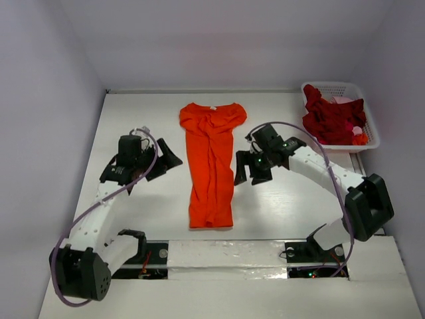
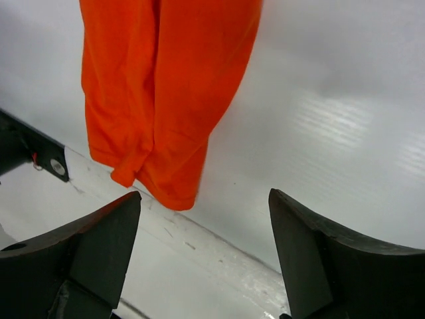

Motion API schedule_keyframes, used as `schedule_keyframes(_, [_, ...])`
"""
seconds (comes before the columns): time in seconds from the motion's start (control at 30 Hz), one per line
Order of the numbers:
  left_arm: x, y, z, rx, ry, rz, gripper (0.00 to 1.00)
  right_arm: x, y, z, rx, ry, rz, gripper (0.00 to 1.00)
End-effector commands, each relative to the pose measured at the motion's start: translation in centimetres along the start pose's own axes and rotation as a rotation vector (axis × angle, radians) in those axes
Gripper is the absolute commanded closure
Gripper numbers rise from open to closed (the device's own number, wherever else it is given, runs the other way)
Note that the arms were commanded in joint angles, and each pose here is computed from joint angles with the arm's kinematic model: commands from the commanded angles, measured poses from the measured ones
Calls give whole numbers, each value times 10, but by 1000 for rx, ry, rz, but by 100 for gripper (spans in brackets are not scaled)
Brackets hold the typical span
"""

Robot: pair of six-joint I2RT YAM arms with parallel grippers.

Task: Fold and stack the t-shirts
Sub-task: Grab the bottom of the folded rectangular tshirt with both arms

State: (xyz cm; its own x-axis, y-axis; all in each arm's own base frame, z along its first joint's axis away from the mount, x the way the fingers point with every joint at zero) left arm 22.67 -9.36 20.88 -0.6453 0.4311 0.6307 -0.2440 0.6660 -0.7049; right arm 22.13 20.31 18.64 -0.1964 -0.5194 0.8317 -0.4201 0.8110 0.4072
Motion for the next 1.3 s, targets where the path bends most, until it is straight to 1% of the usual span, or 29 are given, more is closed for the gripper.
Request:
schedule_keyframes(0.0, [11, 23, 31, 24, 84, -40, 22, 9, 33, -1, 32, -102, -108, 18])
schedule_keyframes(0.03, [12, 28, 37, 34, 93, -50, 22, 6, 40, 8, 39, -85, -132, 19])
schedule_keyframes(0.07, [10, 38, 49, 44, 124, -62, 22, 5, 46, 8, 42, -102, -161, 19])
schedule_keyframes(0.1, [14, 40, 53, 42, 112, -43, 22, 6, 52, 13, 30, -98, -201, 19])
schedule_keyframes(0.13, [14, 46, 58, 60, 116, -47, 22, 1, 54, 23, 28, -74, -215, 19])
schedule_keyframes(0.17, [11, 58, 69, 78, 146, -57, 22, -2, 54, 23, 21, -89, -219, 19])
schedule_keyframes(0.2, [13, 59, 74, 80, 147, -33, 22, -3, 57, 27, 17, -88, -220, 19])
schedule_keyframes(0.27, [14, 57, 80, 91, 164, 6, 20, -11, 55, 34, 12, -89, -222, 20])
schedule_keyframes(0.3, [17, 55, 80, 95, 155, 22, 20, -12, 55, 36, 3, -92, -229, 20])
schedule_keyframes(0.37, [19, 57, 87, 127, 182, 15, 23, -12, 60, 40, -13, -105, -270, 20])
schedule_keyframes(0.4, [22, 57, 89, 132, 175, 28, 23, -15, 63, 49, -25, -86, -278, 20])
schedule_keyframes(0.43, [25, 58, 94, 137, 187, 26, 24, -15, 64, 52, -29, -89, -279, 21])
schedule_keyframes(0.47, [27, 59, 95, 146, 175, 24, 25, -12, 67, 53, -22, -109, -292, 20])
schedule_keyframes(0.53, [33, 55, 102, 142, 180, 75, 26, -12, 69, 59, -33, -112, -298, 20])
schedule_keyframes(0.6, [34, 55, 108, 188, 185, 90, 26, -9, 72, 62, -33, -127, -310, 20])
schedule_keyframes(0.67, [33, 56, 110, 190, 193, 82, 26, -6, 74, 63, -28, -133, -312, 20])
schedule_keyframes(0.73, [33, 53, 111, 157, 206, 60, 27, -3, 75, 62, -26, -148, -312, 20])
schedule_keyframes(0.77, [35, 49, 106, 147, 191, 58, 27, -1, 77, 64, -20, -146, -317, 20])
schedule_keyframes(0.83, [31, 45, 108, 127, 224, 64, 26, 0, 76, 65, -24, -161, -310, 20])
schedule_keyframes(0.9, [25, 44, 117, 128, 297, 64, 26, -5, 74, 70, -21, -154, -310, 20])
schedule_keyframes(0.93, [21, 39, 118, 119, 312, 96, 27, -7, 72, 72, -26, -149, -306, 20])
schedule_keyframes(1.0, [14, 37, 131, 102, 367, 60, 27, -14, 68, 77, -36, -145, -295, 20])
schedule_keyframes(1.07, [6, 35, 137, 71, 366, 40, 26, -17, 66, 78, -49, -158, -300, 20])
schedule_keyframes(1.1, [3, 35, 148, 57, 408, 5, 27, -22, 63, 83, -68, -145, -295, 20])
schedule_keyframes(1.17, [-3, 38, 155, 41, 404, -49, 27, -28, 59, 87, -86, -136, -289, 20])
schedule_keyframes(1.2, [-3, 35, 162, 33, 424, -73, 27, -33, 57, 93, -91, -116, -281, 20])
schedule_keyframes(1.23, [-3, 36, 164, 29, 416, -100, 27, -35, 57, 96, -100, -108, -267, 20])
schedule_keyframes(1.27, [-4, 36, 164, 30, 384, -121, 27, -38, 55, 97, -105, -101, -259, 20])
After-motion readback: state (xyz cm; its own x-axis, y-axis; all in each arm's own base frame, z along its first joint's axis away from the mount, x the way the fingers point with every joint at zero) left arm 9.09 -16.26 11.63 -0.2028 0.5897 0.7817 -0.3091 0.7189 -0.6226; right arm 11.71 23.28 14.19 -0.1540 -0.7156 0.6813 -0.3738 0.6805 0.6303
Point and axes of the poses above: each gripper's point midway between its finger pads, its own x axis back along the fingers, its own y axis along the line the jaws close on, z = x × y, the point moved 7 cm from there along x, back along the fingers, and after that the axes turned 12 degrees about x, right-handed, at the moved point
